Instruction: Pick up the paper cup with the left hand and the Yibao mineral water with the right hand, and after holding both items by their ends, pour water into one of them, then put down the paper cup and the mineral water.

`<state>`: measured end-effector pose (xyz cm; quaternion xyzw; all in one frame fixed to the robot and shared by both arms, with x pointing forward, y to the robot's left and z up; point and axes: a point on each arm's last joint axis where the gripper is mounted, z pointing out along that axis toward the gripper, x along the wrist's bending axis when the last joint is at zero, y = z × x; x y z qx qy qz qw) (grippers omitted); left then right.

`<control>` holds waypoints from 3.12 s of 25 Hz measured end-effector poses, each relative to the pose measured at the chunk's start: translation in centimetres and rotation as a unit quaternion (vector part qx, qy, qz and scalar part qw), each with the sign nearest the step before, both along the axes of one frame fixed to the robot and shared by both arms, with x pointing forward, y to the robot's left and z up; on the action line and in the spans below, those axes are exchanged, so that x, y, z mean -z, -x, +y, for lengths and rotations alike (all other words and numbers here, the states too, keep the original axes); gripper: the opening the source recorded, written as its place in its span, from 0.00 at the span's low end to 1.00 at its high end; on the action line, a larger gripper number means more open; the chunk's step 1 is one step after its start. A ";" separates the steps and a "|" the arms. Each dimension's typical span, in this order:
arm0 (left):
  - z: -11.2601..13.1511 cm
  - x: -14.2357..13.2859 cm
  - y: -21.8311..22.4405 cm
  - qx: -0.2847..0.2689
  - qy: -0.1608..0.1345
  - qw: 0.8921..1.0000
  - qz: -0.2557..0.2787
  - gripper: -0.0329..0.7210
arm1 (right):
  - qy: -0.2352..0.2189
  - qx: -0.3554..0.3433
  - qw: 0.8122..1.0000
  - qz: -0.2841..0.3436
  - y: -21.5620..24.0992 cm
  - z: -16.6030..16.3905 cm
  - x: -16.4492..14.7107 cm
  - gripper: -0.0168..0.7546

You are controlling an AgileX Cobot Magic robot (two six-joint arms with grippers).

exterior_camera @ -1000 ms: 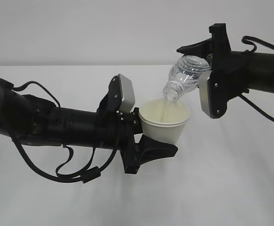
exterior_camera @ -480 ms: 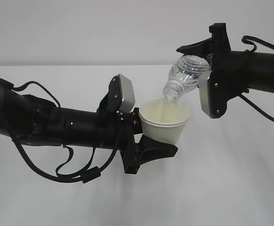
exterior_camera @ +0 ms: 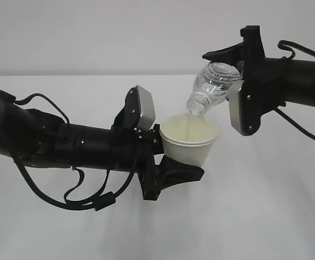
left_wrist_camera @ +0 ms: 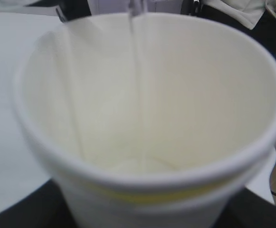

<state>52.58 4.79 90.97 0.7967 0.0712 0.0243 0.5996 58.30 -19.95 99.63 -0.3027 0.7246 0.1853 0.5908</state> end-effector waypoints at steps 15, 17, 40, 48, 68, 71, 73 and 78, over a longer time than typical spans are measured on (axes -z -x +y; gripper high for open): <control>0.0 0.0 0.0 -0.001 -0.002 1.000 0.000 0.62 | -0.002 -0.002 1.000 -0.002 0.0 0.0 -0.1 0.62; 0.0 0.0 0.0 -0.001 -0.002 1.000 0.000 0.62 | -0.002 -0.002 1.000 -0.002 0.0 0.0 -0.1 0.62; 0.0 0.1 0.0 -0.001 -0.003 1.000 0.000 0.62 | 0.000 0.000 1.000 -0.008 0.0 0.0 -0.1 0.62; 0.0 0.1 0.0 -0.001 -0.003 1.000 0.000 0.62 | -0.003 0.002 1.000 -0.009 -0.1 0.0 -0.1 0.62; 0.0 0.1 0.0 -0.001 -0.004 1.000 0.000 0.62 | 0.002 0.000 1.000 -0.015 -0.1 0.0 -0.2 0.62; 0.0 0.1 0.0 -0.001 -0.004 1.000 0.000 0.62 | 0.003 0.000 1.000 -0.016 -0.1 0.0 -0.2 0.62; 0.0 0.1 0.0 -0.001 -0.004 1.000 0.000 0.62 | 0.003 0.000 1.000 -0.016 -0.1 0.0 -0.2 0.62; 0.0 0.1 0.0 -0.001 -0.004 1.000 0.000 0.62 | 0.005 -0.001 1.000 -0.017 -0.1 0.0 -0.2 0.62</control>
